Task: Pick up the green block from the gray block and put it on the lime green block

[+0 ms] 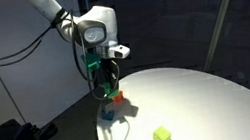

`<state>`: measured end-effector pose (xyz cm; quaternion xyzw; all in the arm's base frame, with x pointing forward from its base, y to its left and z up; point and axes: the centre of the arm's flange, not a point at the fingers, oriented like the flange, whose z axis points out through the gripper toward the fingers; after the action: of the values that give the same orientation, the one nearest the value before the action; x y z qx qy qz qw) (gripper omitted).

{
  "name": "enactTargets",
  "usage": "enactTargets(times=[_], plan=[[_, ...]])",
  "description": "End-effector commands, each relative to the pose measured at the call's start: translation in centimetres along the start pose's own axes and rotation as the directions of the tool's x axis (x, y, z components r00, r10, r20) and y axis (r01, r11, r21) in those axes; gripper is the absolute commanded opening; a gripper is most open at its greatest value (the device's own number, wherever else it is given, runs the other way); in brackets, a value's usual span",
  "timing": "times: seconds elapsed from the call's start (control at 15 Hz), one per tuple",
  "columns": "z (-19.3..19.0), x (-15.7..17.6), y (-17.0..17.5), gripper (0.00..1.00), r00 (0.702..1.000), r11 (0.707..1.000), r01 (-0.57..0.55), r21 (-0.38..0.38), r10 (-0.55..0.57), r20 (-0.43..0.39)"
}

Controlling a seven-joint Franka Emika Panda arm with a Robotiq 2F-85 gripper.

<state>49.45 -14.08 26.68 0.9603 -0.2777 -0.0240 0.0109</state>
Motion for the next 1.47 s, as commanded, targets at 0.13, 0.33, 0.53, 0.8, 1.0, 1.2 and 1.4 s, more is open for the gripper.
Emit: enactTargets(times=[0.13, 0.33, 0.53, 0.8, 1.0, 1.2, 1.4], plan=[[-0.9, 1.3, 3.1, 0.23, 0.995, 0.995, -0.095, 0.009, 0.094, 0.009], [-0.7, 1.8, 4.5, 0.23, 0.993, 0.993, -0.121, 0.012, 0.121, 0.010], [-0.6, 2.3, 5.8, 0.23, 0.989, 0.989, -0.147, 0.015, 0.147, 0.010], [-0.5, 3.5, 7.5, 0.23, 0.982, 0.981, -0.190, 0.024, 0.190, 0.005], [-0.5, 4.6, 8.8, 0.23, 0.975, 0.975, -0.223, 0.028, 0.223, 0.000], [-0.4, 5.6, 10.1, 0.23, 0.967, 0.966, -0.256, 0.029, 0.256, 0.001], [-0.2, 6.5, 11.7, 0.23, 0.954, 0.954, -0.299, 0.025, 0.299, 0.002]])
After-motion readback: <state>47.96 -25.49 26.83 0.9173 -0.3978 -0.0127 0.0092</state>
